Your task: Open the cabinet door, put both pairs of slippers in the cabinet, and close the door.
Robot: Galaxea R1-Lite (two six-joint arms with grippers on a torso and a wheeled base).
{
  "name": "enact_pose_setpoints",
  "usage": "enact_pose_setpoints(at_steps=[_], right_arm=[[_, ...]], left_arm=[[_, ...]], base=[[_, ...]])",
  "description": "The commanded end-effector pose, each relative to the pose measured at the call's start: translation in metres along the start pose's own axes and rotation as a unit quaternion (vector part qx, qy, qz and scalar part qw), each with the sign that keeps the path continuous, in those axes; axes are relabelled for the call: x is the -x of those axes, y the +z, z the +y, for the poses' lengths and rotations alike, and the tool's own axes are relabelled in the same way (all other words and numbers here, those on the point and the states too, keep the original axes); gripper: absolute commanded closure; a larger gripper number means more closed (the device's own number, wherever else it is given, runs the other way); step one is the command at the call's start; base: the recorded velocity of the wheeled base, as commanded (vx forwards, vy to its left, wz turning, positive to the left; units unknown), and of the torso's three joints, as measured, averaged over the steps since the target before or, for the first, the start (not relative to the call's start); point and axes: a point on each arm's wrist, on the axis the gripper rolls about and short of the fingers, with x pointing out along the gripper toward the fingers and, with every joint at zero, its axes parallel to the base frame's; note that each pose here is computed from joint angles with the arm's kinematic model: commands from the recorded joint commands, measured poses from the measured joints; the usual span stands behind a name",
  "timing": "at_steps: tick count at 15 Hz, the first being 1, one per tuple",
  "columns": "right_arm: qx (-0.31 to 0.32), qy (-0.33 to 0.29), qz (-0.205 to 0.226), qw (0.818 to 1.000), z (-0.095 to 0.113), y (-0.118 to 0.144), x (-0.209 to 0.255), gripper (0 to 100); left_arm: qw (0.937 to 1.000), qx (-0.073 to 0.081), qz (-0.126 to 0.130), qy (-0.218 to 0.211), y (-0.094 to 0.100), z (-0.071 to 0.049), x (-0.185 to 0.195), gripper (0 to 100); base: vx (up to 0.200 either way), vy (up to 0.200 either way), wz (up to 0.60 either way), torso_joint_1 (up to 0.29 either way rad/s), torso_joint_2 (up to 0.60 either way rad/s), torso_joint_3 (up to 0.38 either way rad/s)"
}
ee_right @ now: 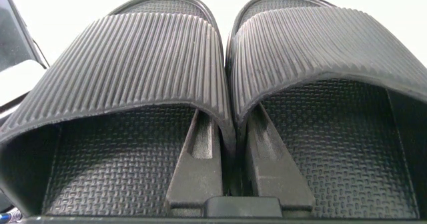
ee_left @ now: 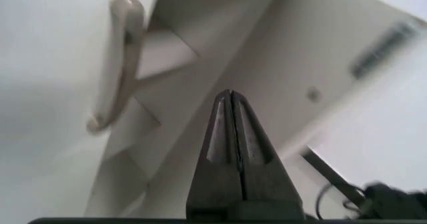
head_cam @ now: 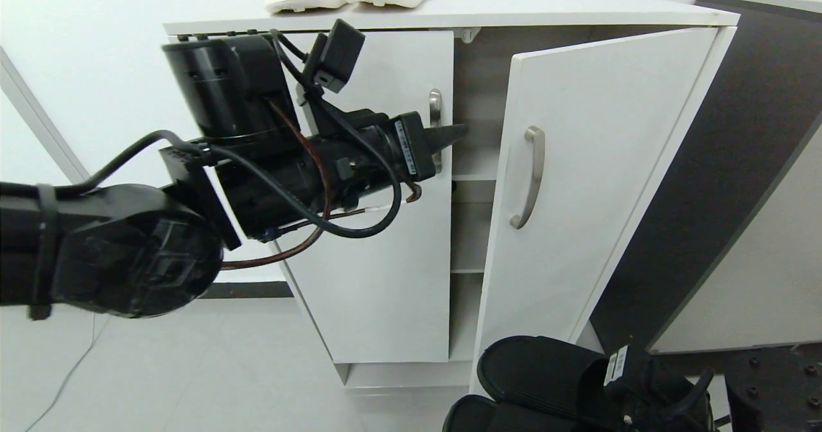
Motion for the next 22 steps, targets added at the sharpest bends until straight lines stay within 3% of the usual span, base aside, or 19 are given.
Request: enact_pose_setpoints(at_steps=[1,3,6,11,14,16,18,21,22], right_arm=[[0.001,0.001,0.003,1.0,0.0,-0.001,-0.001,100],[0.0,0.002,0.005,1.0,0.0,-0.001,-0.001,100],[0.002,0.006,0.008,1.0,0.002,-0.002,-0.003,100],[0.004,0.013,0.017,1.0,0.005,-0.007,-0.001,100],[0.006,0.032,0.019,0.999,0.008,-0.009,0.001,100],[0.006,0.033,0.019,0.999,0.008,-0.009,0.001,100],[0.003,0.029,0.017,0.999,0.007,-0.008,-0.001,100],[-0.023,-0.006,-0.003,1.0,-0.002,0.006,-0.011,100],[-0.033,-0.022,-0.008,0.999,-0.003,0.01,-0.014,100]], left_arm=[[0.9997,0.007,0.022,-0.005,-0.017,0.014,-0.024,100],[0.9994,0.008,0.031,-0.01,-0.024,0.018,-0.033,100],[0.9992,0.009,0.034,-0.019,-0.028,0.013,-0.037,100],[0.9981,0.005,0.028,-0.055,-0.031,-0.012,-0.033,100],[0.9942,0.005,0.025,-0.104,-0.039,-0.045,-0.03,100],[0.9929,0.005,0.025,-0.116,-0.041,-0.053,-0.031,100],[0.9938,0.004,0.022,-0.109,-0.04,-0.047,-0.031,100],[0.9985,-0.015,-0.027,-0.045,-0.01,-0.014,-0.005,100],[0.9987,-0.019,-0.035,-0.032,-0.003,-0.009,0.006,100]], base=[[0.0,0.0,0.0,0.0,0.0,0.0],[0.0,0.0,0.0,0.0,0.0,0.0],[-0.067,0.0,0.0,-0.001,0.0,0.001],[-0.2,0.0,0.0,0.006,0.0,0.001],[-0.2,0.0,0.0,0.002,0.0,0.001],[-0.2,0.0,0.0,0.002,0.01,0.002],[-0.2,0.0,0.0,0.0,0.0,0.005],[-0.067,0.0,0.0,-0.001,0.0,0.001],[0.0,0.0,0.0,0.0,0.0,0.0]])
